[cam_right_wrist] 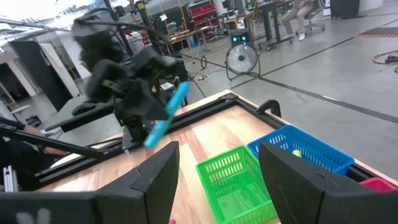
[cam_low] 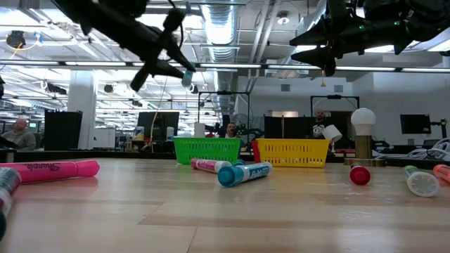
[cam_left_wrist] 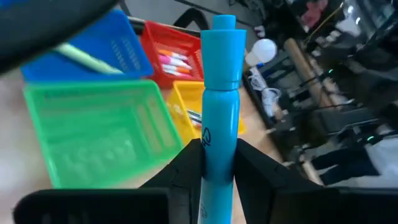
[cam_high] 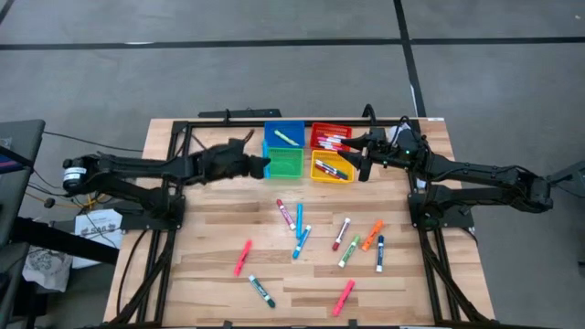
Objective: Pick & Place Markers
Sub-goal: Put the left blue highlighter into the blue basket
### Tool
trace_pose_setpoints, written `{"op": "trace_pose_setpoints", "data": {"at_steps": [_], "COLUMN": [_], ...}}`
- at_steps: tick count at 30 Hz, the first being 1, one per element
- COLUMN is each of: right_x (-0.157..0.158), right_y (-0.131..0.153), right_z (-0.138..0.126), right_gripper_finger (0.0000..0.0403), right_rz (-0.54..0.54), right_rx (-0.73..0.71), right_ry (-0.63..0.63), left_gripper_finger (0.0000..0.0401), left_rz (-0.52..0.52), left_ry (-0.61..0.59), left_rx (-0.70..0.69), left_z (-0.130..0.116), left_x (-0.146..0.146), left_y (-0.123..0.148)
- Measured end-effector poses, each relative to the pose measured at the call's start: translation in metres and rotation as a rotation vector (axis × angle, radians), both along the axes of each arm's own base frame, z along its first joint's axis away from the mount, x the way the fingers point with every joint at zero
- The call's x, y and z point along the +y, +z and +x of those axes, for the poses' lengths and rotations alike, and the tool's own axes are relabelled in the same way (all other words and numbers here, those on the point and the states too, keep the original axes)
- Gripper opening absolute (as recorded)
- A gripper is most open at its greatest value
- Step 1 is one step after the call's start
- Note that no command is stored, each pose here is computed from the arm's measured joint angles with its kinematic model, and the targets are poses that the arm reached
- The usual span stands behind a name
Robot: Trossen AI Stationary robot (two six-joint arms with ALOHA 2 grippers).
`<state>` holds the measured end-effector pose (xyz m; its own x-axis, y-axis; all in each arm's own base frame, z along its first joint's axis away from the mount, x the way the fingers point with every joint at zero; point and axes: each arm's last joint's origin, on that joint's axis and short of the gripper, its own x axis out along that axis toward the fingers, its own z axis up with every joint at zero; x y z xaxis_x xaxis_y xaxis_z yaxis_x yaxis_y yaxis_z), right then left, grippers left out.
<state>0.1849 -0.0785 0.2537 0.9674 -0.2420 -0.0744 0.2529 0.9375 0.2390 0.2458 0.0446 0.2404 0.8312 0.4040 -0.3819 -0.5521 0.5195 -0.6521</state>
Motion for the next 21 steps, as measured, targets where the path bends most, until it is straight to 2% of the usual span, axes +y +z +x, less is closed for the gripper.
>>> {"op": "trace_pose_setpoints", "data": {"at_steps": [12, 21], "right_x": [0.0, 0.0], "right_y": [0.0, 0.0], "right_z": [0.0, 0.0], "right_gripper_finger": [0.0209, 0.0209], "right_rz": [0.0, 0.001], "right_rx": [0.0, 0.0], "right_ry": [-0.001, 0.0], "left_gripper_finger": [0.0076, 0.0076], "left_rz": [0.3, 0.566], "left_ry": [-0.187, -0.361], "left_rx": [0.195, 0.399], "left_z": [0.031, 0.06], "left_x": [0.079, 0.126], "left_y": [0.004, -0.015]}}
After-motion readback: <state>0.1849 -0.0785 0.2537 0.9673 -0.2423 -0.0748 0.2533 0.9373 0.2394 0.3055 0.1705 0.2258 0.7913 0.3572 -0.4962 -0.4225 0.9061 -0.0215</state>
